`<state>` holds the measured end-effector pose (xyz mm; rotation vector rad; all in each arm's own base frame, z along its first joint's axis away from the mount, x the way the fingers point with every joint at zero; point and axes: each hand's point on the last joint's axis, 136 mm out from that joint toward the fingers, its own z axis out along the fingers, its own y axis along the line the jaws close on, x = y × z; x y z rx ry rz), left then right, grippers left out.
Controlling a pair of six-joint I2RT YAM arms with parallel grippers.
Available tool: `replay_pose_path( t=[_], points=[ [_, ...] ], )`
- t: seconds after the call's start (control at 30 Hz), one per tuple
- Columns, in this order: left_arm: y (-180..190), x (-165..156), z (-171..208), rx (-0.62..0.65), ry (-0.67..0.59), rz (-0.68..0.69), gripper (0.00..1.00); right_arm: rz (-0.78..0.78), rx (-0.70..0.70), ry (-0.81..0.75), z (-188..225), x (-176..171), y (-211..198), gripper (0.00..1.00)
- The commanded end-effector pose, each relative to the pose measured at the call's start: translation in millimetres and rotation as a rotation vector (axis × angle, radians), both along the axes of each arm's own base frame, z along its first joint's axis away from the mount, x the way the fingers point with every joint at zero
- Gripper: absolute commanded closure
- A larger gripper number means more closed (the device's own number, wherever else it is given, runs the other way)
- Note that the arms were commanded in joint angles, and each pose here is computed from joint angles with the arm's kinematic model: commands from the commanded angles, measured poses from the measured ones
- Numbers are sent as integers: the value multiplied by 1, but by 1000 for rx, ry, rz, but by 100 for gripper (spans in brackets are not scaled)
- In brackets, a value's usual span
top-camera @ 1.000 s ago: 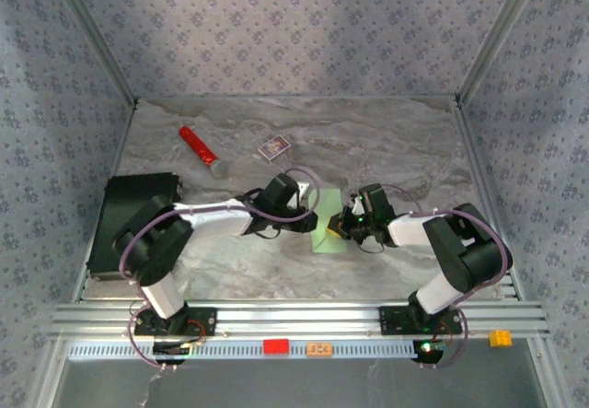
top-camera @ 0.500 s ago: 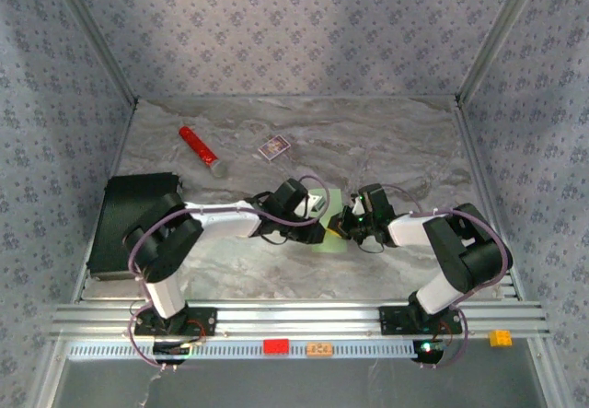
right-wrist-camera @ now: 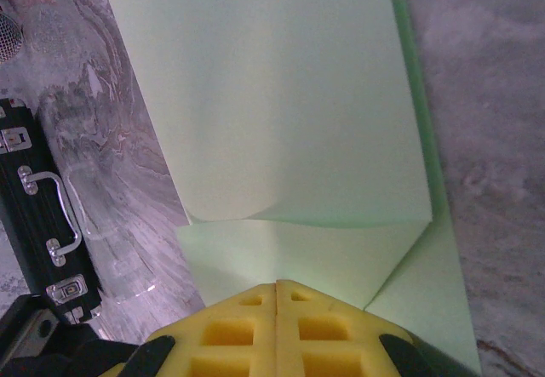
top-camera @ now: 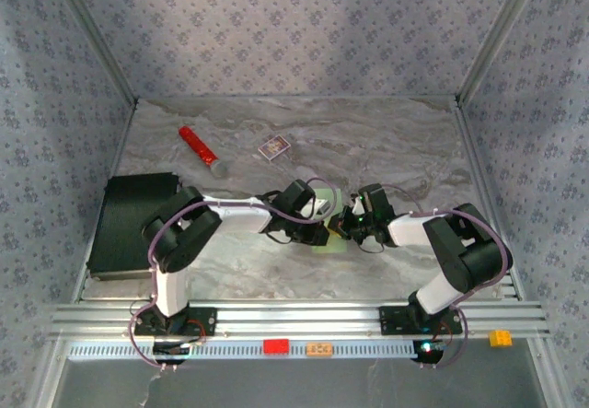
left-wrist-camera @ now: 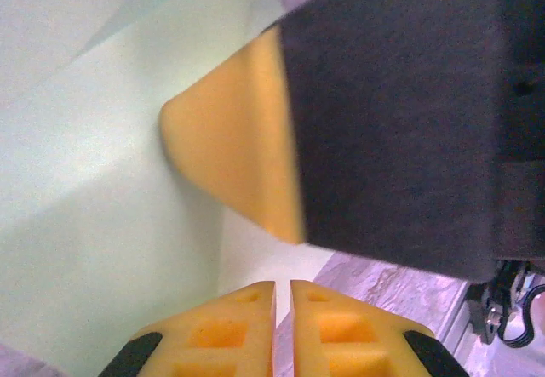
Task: Fold a paper plane with a square sheet of paper (pick it up from the middle)
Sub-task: Fold the triangle a second time at the center of the table.
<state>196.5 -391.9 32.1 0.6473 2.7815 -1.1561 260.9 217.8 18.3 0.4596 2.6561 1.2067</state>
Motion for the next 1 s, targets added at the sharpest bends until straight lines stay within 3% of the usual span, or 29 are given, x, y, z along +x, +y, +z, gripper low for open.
replay_pose_path(
  t=[0.0, 0.97],
  points=[
    [4, -7, -8, 41, 8, -30, 88, -64, -106, 91, -27, -10, -23, 94],
    [43, -42, -22, 87, 84, -35, 89, -70, -113, 99, -27, -11, -30, 94]
  ],
)
